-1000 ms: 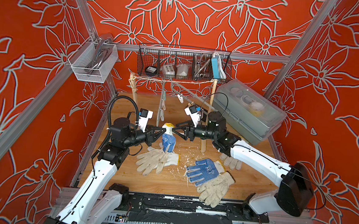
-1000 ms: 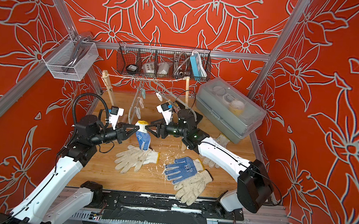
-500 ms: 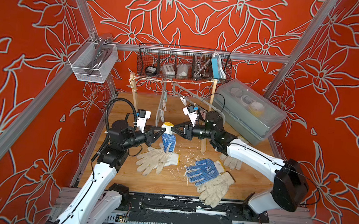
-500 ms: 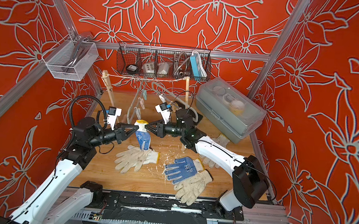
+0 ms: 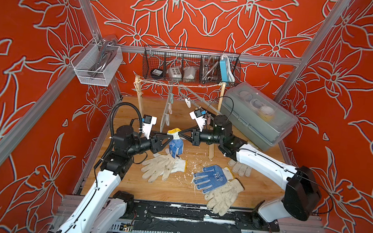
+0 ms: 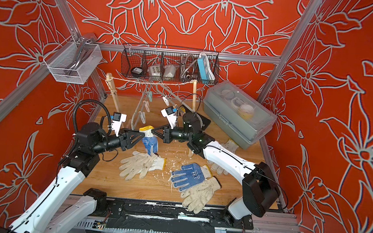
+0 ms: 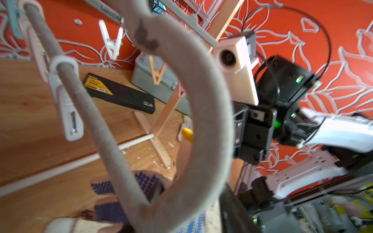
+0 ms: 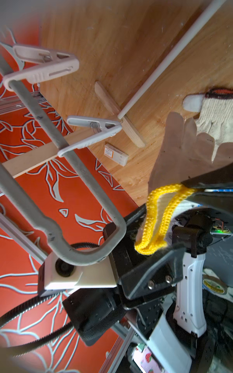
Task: Clip the gloves onto a hanger to dry
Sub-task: Pick up the glove from the center of the board.
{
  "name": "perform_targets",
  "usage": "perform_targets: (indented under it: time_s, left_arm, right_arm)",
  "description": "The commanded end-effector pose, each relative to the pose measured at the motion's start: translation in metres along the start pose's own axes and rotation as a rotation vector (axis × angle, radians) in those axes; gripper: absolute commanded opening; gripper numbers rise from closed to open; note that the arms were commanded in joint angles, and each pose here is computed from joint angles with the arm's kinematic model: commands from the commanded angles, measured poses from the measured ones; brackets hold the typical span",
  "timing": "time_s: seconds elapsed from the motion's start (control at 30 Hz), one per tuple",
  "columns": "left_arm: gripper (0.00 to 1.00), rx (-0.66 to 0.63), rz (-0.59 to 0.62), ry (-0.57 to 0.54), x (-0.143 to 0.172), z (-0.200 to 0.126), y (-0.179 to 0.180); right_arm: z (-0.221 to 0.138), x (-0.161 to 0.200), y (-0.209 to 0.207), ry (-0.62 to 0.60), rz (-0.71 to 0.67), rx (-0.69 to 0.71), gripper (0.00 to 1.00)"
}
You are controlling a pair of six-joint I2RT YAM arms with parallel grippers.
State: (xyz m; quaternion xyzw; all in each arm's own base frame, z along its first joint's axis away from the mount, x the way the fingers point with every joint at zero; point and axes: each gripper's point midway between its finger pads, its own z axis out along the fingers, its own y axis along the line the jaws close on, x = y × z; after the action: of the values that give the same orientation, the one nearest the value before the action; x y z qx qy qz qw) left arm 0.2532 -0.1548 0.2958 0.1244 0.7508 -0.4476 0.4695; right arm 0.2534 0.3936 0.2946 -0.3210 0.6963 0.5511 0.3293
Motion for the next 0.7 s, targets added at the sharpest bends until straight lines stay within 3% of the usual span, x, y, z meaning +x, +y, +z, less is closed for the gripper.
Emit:
perform_targets:
  time_s: [0.0, 0.2, 0.37, 0.5, 0.67]
  left_arm:
    - [0.6, -0.068, 0.067, 0.037, 0.003, -0.013, -0.003]
    - [0.72, -0.278, 0.127, 0.154, 0.033, -0.049, 0.008]
    - [0.73, -0.381, 0.195, 0.228, 0.043, -0.08, 0.002]
    - [0.73, -0.559, 0.287, 0.18, 0.008, -0.099, 0.013]
    - [0.72, -0.94, 0.377, 0.038, -0.061, -0.138, 0.044]
  right_arm:
    - [-0.015, -0.016, 0.002, 0.006, -0.137, 0.102, 0.0]
    - [-0.033, -0.024, -0.032, 0.06, -0.235, 0.374, 0.0]
    - [-0.047, -0.034, -0.056, 0.094, -0.256, 0.569, 0.0]
    - [-0.051, -0.043, -0.072, 0.095, -0.243, 0.676, 0.0]
    - [-0.048, -0.057, -0.082, 0.078, -0.239, 0.742, 0.0]
